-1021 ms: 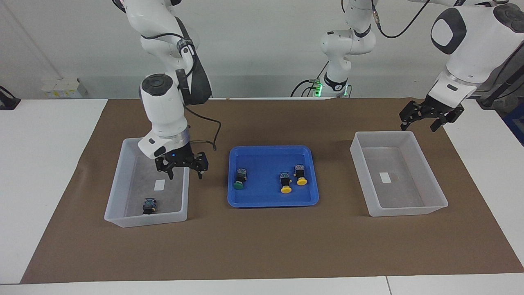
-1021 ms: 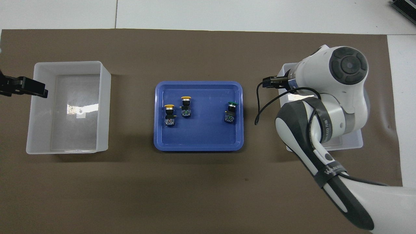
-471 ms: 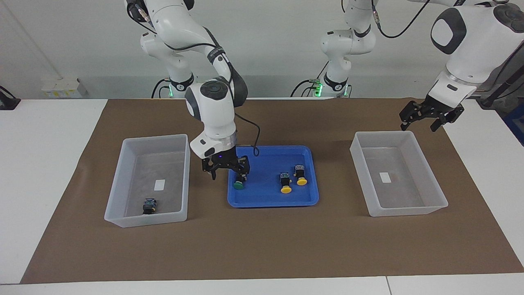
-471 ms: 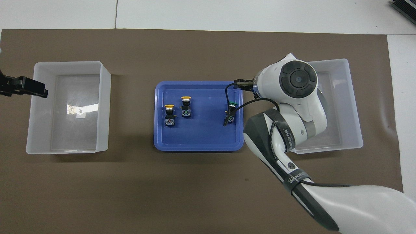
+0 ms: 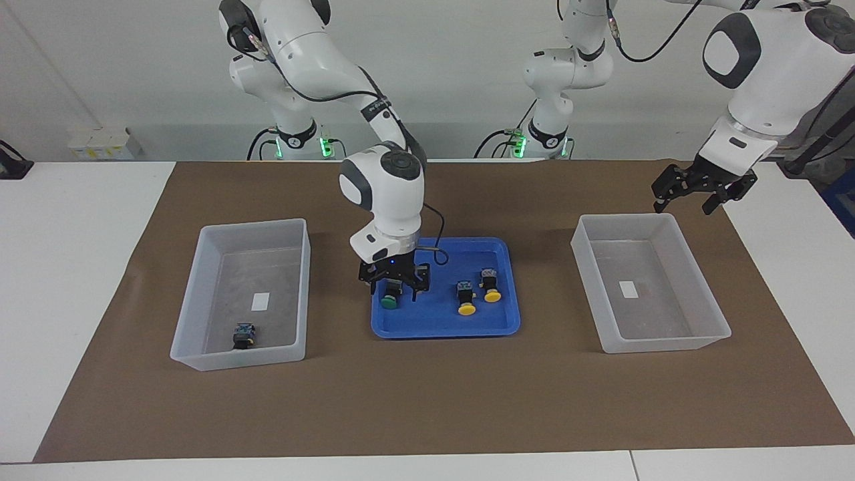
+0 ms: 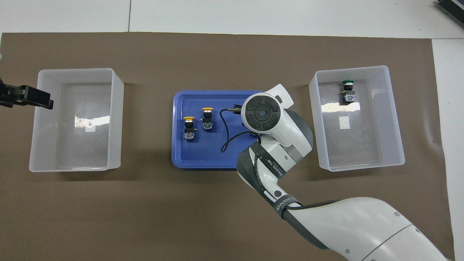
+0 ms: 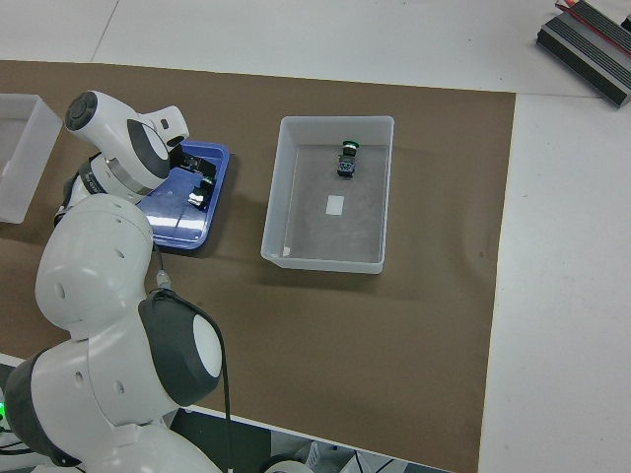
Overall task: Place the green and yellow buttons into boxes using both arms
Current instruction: 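Grasp the second green button with the right gripper and lift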
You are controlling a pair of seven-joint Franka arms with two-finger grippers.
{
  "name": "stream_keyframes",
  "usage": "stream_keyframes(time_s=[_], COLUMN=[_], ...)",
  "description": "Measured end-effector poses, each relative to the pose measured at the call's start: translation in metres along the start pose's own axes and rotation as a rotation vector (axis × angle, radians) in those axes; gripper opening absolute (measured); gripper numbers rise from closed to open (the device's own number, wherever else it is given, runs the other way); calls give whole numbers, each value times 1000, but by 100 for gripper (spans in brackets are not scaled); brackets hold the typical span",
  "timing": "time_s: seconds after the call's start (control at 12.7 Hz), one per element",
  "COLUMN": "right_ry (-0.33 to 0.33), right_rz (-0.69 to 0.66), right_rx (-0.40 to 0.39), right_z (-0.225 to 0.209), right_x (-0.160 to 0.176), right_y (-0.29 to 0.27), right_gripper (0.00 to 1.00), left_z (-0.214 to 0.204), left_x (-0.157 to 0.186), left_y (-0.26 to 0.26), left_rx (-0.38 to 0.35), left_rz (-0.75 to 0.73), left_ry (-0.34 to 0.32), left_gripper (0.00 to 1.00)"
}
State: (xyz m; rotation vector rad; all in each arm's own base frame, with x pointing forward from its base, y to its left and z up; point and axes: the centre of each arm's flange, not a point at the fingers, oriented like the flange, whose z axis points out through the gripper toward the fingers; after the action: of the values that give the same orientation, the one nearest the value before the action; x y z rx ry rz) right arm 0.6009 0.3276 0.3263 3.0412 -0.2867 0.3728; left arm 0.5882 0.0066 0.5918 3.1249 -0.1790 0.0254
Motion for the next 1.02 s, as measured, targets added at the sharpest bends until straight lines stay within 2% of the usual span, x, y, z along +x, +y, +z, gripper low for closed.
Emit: stream_keyframes(time_s=[0.47, 1.02], right_ry=[-30, -23], right_rz=[-13, -85], right_rx=[-19, -95], right_z=[14, 15], right_x=[-34, -52], right_y=[-20, -20], right_gripper=[100, 100], left_z=[0, 0], left_x=[0, 0], left_y=[0, 0], left_rx=[0, 0], left_rz=[0, 0], left_ry=[0, 0], left_gripper=[100, 100])
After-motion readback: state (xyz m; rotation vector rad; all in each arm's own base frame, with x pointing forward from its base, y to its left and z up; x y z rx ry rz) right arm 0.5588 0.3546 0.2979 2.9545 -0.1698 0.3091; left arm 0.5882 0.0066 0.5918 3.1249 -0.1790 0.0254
